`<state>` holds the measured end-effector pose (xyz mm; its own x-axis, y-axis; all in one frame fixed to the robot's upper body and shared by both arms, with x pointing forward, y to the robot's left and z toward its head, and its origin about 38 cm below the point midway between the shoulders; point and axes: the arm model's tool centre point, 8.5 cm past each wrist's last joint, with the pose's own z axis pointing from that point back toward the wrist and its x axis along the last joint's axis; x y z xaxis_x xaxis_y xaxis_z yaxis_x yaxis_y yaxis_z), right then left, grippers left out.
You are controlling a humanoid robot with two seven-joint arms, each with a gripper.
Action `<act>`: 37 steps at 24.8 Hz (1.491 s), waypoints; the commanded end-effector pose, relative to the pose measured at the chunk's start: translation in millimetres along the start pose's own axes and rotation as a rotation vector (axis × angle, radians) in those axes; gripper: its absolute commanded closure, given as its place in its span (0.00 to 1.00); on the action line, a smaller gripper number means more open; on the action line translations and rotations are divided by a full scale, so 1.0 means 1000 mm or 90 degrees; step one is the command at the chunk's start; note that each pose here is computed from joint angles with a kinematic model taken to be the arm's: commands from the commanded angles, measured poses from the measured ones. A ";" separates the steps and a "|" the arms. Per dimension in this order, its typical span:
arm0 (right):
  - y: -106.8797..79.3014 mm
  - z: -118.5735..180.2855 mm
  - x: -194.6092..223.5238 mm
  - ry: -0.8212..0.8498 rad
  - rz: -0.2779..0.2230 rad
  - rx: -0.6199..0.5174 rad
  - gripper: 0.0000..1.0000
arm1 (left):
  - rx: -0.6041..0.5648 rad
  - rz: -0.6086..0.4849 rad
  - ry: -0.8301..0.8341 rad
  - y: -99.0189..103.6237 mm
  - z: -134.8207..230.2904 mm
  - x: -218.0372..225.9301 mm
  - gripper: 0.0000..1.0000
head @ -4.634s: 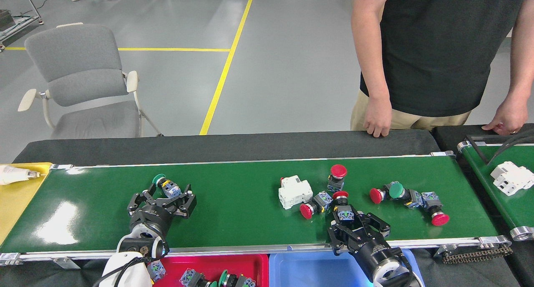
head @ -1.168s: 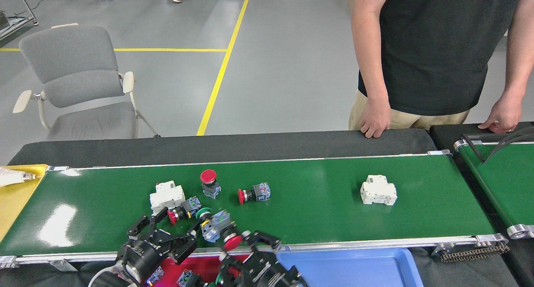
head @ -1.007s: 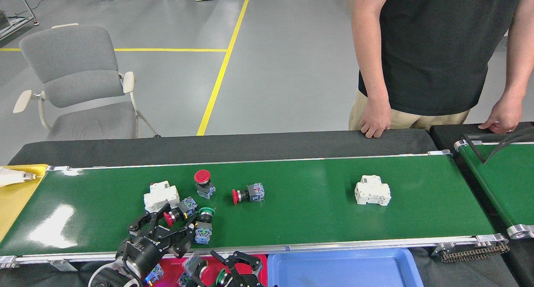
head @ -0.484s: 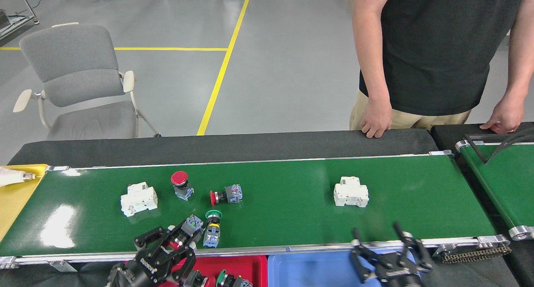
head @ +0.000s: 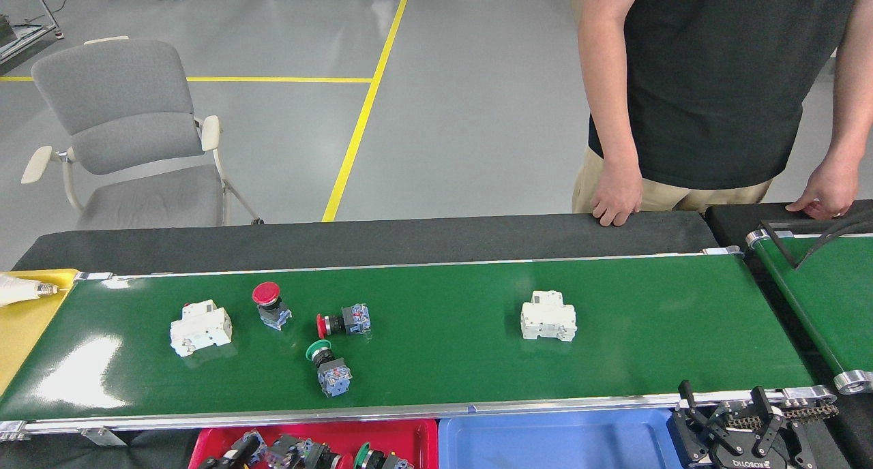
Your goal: Pick switch part from conveyor to tray
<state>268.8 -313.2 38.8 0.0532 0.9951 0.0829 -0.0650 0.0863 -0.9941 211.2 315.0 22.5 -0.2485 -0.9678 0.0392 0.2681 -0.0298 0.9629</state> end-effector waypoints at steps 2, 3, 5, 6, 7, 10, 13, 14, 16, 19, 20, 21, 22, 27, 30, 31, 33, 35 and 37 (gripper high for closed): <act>-0.007 0.003 0.013 -0.088 0.000 -0.013 0.01 | 0.022 0.006 0.151 0.006 0.011 -0.035 0.02; -0.006 0.003 0.015 -0.106 -0.001 -0.011 0.01 | 0.030 0.008 0.209 0.008 0.014 -0.045 0.02; -0.005 0.004 0.020 -0.126 -0.004 -0.008 0.01 | 0.033 -0.004 0.266 0.011 0.017 -0.059 0.02; -0.006 0.003 0.021 -0.127 -0.005 -0.007 0.01 | 0.029 -0.018 0.270 0.013 0.019 -0.064 0.02; -0.008 -0.001 0.022 -0.128 -0.004 -0.010 0.01 | 0.033 -0.026 0.269 0.017 0.018 -0.067 0.02; -0.020 -0.022 0.027 -0.141 0.008 -0.009 0.01 | 0.055 -0.036 0.248 0.029 0.003 -0.066 0.02; -0.029 -0.066 0.052 -0.209 0.011 0.006 0.01 | 0.043 -0.059 0.178 0.030 -0.010 -0.048 0.02; -0.035 -0.081 0.060 -0.240 0.017 0.000 0.01 | 0.043 -0.060 0.160 0.031 -0.015 -0.042 0.02; -0.045 -0.111 0.082 -0.315 0.023 -0.006 0.01 | 0.053 -0.062 0.103 0.036 -0.035 -0.019 0.02; -0.040 -0.132 0.117 -0.388 0.038 0.022 0.01 | 0.051 -0.066 0.042 0.040 -0.053 0.006 0.02; -0.039 -0.137 0.131 -0.410 0.048 0.029 0.01 | 0.045 -0.070 0.031 0.041 -0.058 0.010 0.02; -0.035 -0.142 0.144 -0.430 0.053 0.042 0.01 | 0.037 -0.076 0.027 0.043 -0.063 0.013 0.02; -0.030 -0.145 0.154 -0.446 0.058 0.054 0.01 | 0.031 -0.082 0.026 0.045 -0.067 0.014 0.02; -0.018 -0.155 0.200 -0.501 0.069 0.090 0.01 | 0.022 -0.080 0.053 0.050 -0.089 0.000 0.02; -0.016 -0.168 0.221 -0.501 0.075 0.101 0.01 | 0.021 -0.078 0.067 0.052 -0.098 -0.008 0.02; -0.016 -0.172 0.228 -0.499 0.079 0.105 0.01 | 0.017 -0.074 0.079 0.051 -0.101 -0.012 0.02; -0.016 -0.178 0.247 -0.501 0.084 0.113 0.01 | 0.009 -0.068 0.114 0.049 -0.110 -0.020 0.02; -0.016 -0.184 0.262 -0.489 0.087 0.115 0.03 | 0.006 -0.067 0.135 0.050 -0.118 -0.028 0.02; -0.017 -0.187 0.278 -0.481 0.122 0.101 0.26 | 0.000 -0.075 0.145 0.052 -0.121 -0.039 0.02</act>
<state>462.2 -53.3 52.2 -0.6806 0.7321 0.0299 -0.1970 -0.1436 -0.9698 341.2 310.9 31.4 -0.0902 -0.9896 -0.1120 0.2637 -0.1322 0.9555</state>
